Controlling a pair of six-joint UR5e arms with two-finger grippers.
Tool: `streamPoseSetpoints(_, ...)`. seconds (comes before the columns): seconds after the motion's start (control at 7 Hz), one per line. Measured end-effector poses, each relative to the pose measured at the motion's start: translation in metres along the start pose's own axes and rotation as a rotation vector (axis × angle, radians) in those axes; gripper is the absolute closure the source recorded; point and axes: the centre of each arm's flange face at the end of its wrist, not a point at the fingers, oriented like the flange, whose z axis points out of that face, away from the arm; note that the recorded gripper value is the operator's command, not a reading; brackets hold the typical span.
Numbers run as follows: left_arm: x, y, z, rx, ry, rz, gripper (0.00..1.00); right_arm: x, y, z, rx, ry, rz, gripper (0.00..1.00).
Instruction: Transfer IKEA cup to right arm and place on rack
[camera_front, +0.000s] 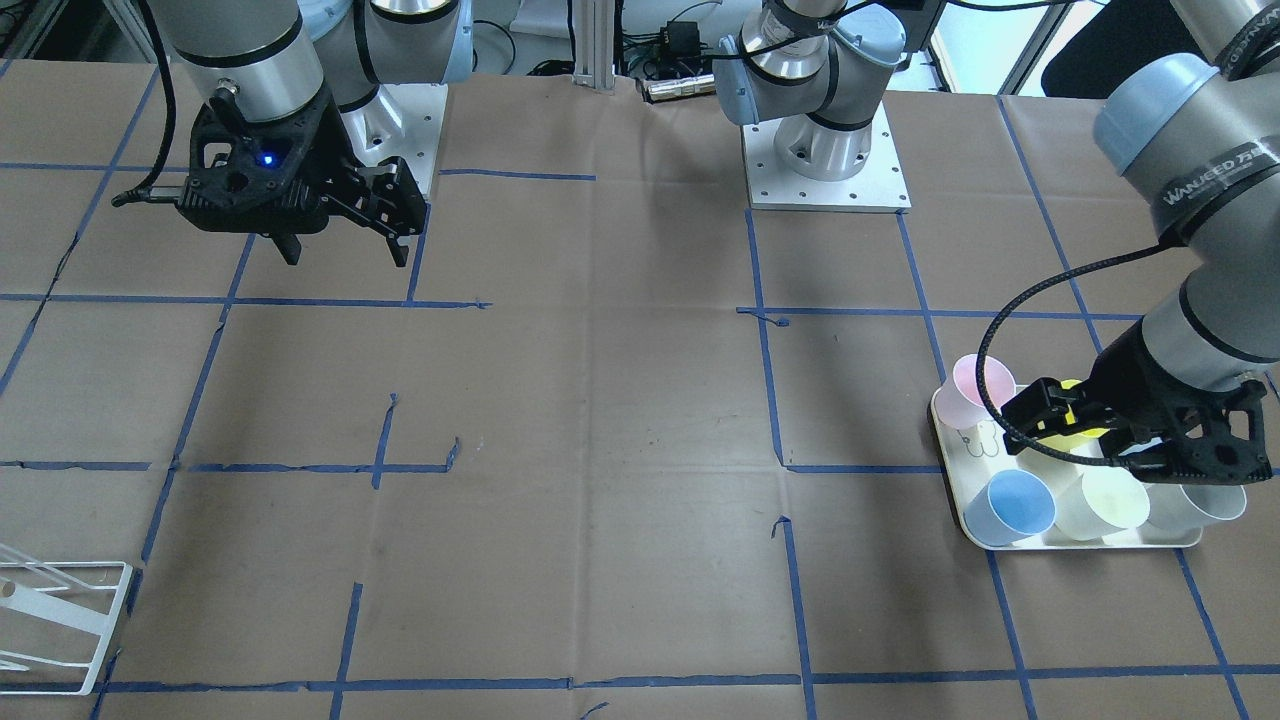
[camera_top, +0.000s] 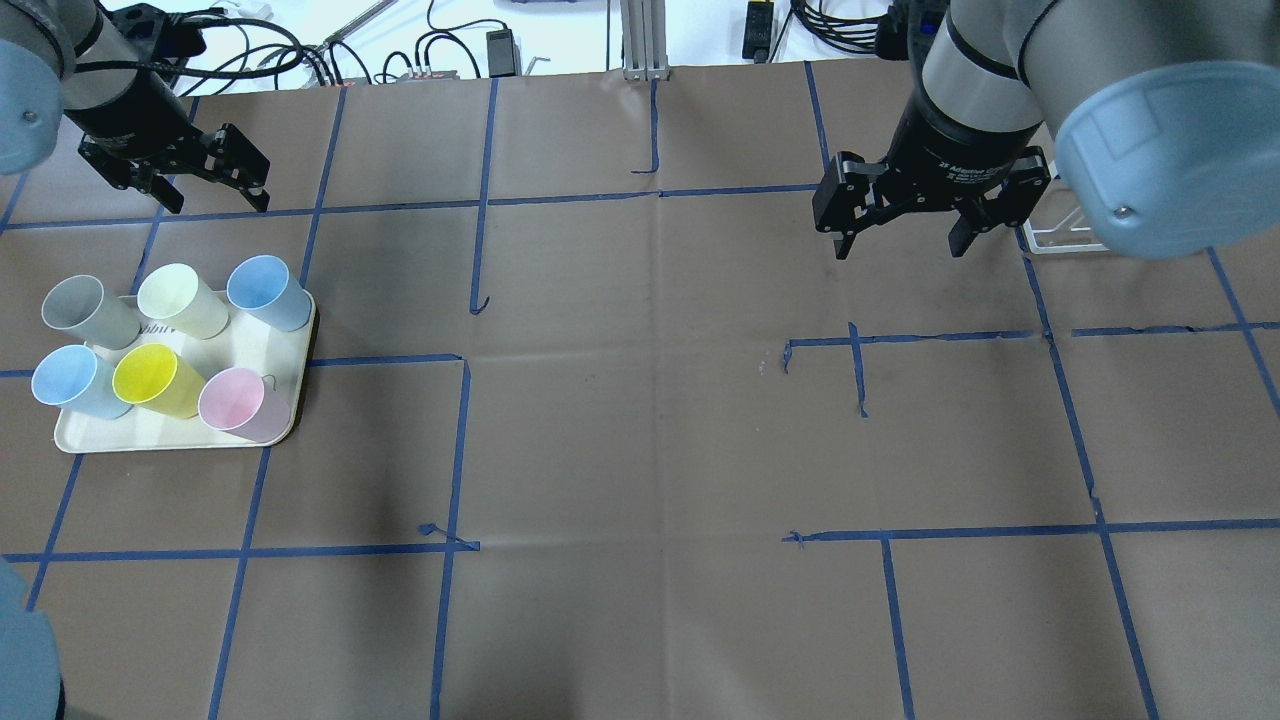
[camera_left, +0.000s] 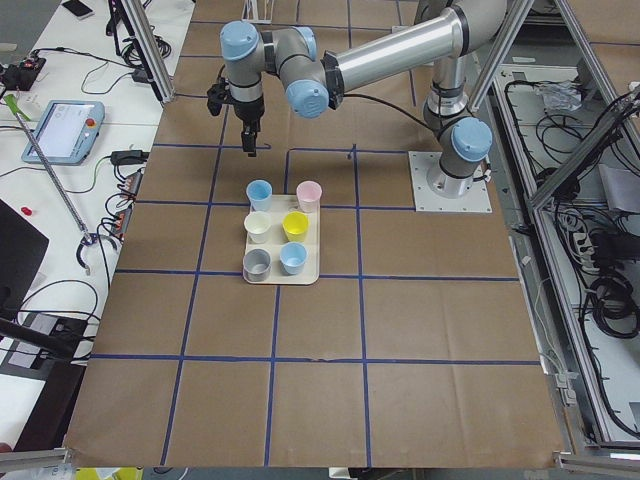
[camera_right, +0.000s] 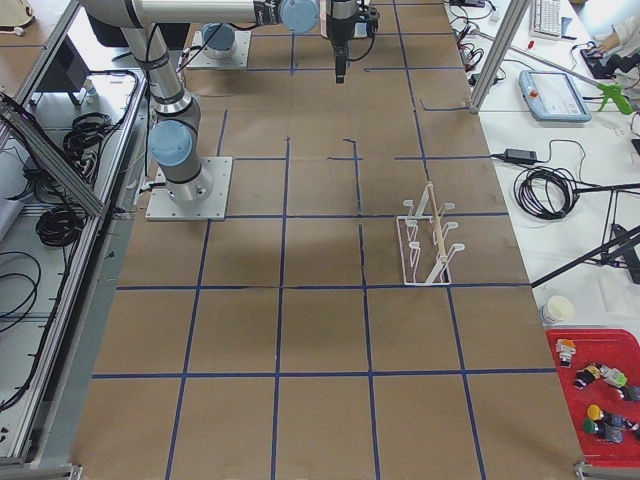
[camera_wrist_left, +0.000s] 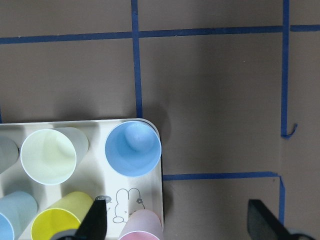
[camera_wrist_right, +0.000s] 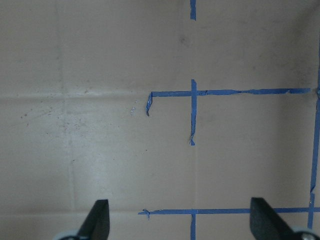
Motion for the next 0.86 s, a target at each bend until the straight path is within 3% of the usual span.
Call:
streamPoseSetpoints(0.29, -0.001, -0.001, 0.037, -0.044, 0.02, -0.006, 0.01, 0.0, 0.002, 0.004, -0.02, 0.0, 0.002, 0.0)
streamPoseSetpoints(0.86, -0.002, -0.006, 0.106, -0.021, 0.012, -0.002, 0.01, 0.0, 0.002, 0.007, -0.025, -0.004, 0.002, 0.0)
